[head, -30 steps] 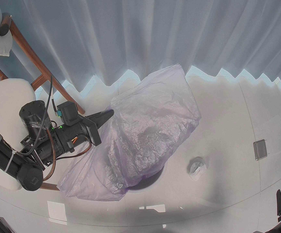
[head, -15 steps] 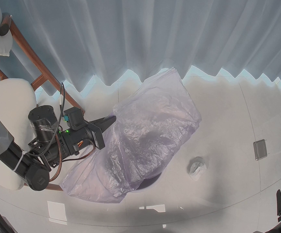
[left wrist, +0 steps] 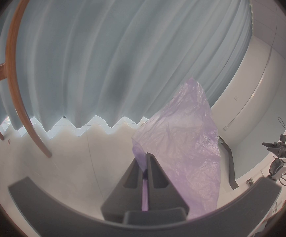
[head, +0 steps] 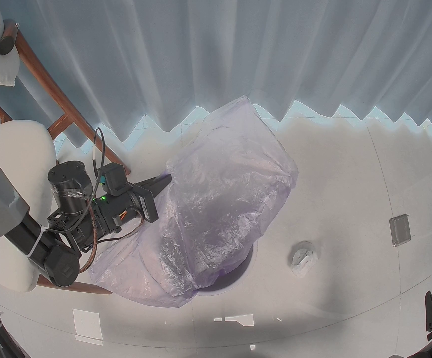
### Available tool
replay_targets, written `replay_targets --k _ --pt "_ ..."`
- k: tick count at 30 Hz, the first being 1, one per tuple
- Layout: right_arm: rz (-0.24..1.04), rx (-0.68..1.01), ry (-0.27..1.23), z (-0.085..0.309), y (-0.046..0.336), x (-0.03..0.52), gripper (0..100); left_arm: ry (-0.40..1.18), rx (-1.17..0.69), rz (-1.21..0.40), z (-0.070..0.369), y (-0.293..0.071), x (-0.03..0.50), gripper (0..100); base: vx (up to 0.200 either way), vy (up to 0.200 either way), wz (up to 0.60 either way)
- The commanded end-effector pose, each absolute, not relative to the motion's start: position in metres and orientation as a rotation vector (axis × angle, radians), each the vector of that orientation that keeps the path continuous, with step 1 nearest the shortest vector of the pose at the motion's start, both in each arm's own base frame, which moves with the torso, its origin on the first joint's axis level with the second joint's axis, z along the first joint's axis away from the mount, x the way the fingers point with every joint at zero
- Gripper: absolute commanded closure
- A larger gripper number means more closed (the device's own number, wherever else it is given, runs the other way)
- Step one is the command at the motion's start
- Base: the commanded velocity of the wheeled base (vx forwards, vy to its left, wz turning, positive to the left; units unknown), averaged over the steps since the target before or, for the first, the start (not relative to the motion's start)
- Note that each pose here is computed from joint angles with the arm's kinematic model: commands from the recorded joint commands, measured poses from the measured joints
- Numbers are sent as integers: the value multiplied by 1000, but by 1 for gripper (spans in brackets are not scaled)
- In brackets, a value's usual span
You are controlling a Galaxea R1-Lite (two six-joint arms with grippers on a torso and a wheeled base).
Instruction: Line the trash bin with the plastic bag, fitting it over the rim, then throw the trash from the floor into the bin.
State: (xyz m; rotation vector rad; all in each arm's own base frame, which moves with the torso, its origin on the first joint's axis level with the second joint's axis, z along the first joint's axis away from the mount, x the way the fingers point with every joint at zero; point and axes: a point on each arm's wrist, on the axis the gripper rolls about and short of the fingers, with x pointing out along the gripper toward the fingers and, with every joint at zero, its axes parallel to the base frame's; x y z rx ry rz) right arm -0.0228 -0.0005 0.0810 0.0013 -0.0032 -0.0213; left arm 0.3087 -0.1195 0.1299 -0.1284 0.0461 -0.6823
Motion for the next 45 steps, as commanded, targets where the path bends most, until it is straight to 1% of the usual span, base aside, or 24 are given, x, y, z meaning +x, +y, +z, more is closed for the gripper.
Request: replay_targets --k 1,7,11,29,42,45 --pt "-21 2 -2 76 0 -23 0 54 -128 -686 127 -121 310 100 0 0 0" --pt "-21 2 -2 76 0 -23 0 62 -126 -694 124 -124 309 100 0 0 0" --pt "-21 2 -2 76 0 -23 0 34 -127 -698 130 -123 307 100 0 0 0" --pt "-21 2 -2 76 0 -23 0 5 -130 -707 134 -124 307 100 0 0 0" --pt "-12 3 0 76 0 -23 0 -18 -130 -749 138 -139 299 100 0 0 0" --pt "-5 -5 5 75 0 -23 0 -22 -131 -735 138 -139 300 100 0 0 0"
